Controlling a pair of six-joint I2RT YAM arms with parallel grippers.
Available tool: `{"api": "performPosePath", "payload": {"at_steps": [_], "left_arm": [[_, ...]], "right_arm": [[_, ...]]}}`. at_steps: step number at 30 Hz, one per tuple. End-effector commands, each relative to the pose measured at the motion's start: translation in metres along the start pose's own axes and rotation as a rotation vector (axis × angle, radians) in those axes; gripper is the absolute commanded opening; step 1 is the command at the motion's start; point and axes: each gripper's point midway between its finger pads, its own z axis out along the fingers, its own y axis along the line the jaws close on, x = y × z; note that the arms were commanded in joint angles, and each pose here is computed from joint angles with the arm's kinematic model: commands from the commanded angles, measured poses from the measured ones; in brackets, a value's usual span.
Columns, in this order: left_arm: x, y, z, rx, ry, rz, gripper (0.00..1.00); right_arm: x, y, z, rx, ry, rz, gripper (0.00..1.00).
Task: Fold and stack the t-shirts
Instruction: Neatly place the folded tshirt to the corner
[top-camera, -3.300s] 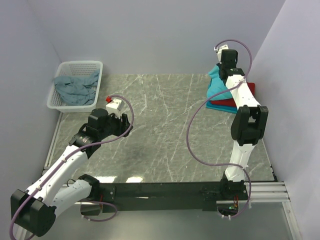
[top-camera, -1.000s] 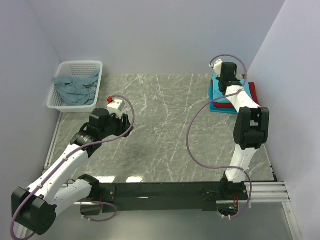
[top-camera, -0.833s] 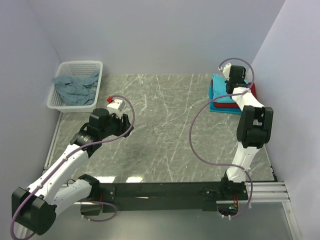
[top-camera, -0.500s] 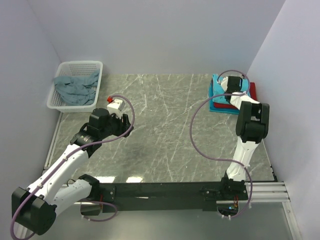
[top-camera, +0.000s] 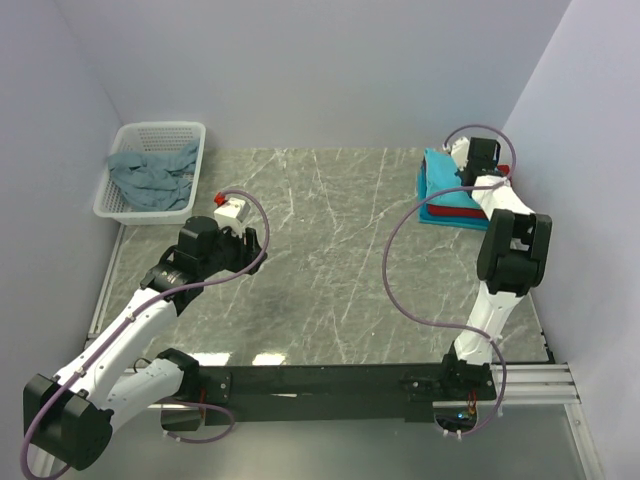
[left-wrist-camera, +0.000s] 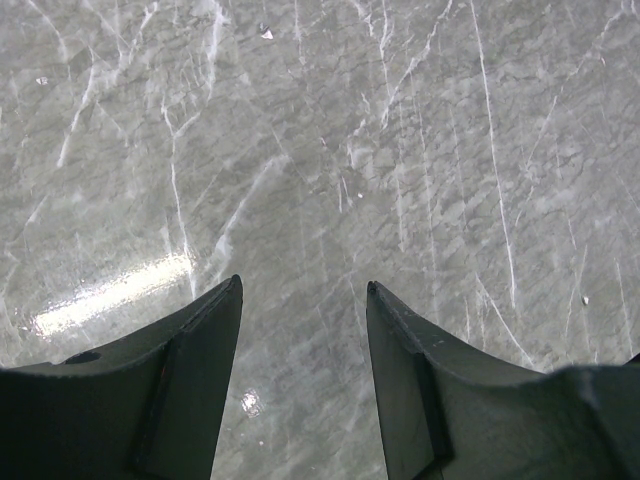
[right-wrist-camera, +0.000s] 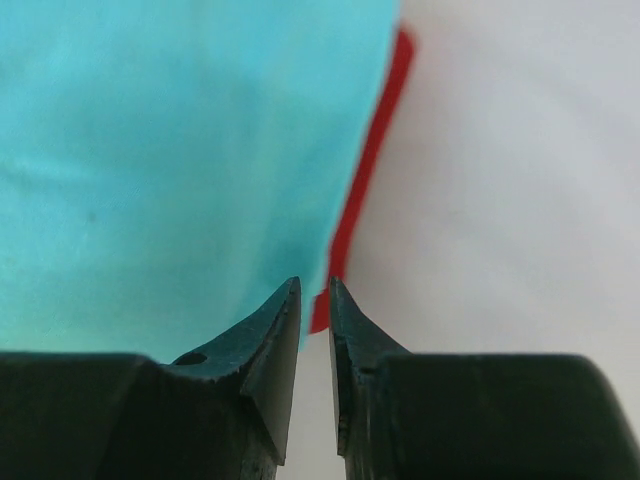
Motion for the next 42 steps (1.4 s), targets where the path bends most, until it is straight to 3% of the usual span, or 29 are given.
{"api": "performPosePath", "payload": {"at_steps": [1, 8, 17, 22, 27, 31, 42], "left_arm": [[-0.012, -0.001, -0.003, 0.004, -0.039, 0.023, 0.58], [-0.015, -0.001, -0.006, 0.005, -0.058, 0.027, 0.59], [-0.013, -0.005, -0.004, 0.03, -0.042, 0.031, 0.58], [-0.015, -0.007, -0.006, 0.036, -0.051, 0.033, 0.59], [-0.017, -0.007, -0.007, 0.036, -0.058, 0.031, 0.59], [-0.017, -0.008, -0.007, 0.038, -0.06, 0.033, 0.59], [-0.016, -0.005, -0.007, 0.026, -0.061, 0.031, 0.59]], "right_arm": [[-0.042, -0.038, -0.035, 0.089, -0.109, 0.028, 0.25], [-0.048, -0.008, -0.013, 0.112, -0.054, -0.084, 0.26], [0.001, 0.07, 0.032, -0.024, 0.111, -0.24, 0.24], [-0.021, 0.04, 0.016, 0.029, 0.058, -0.177, 0.25], [-0.056, -0.016, -0.028, 0.112, -0.052, -0.094, 0.26], [-0.056, -0.046, -0.042, 0.186, -0.059, -0.06, 0.27], [0.017, -0.015, 0.025, 0.103, 0.129, -0.066, 0.27]]}}
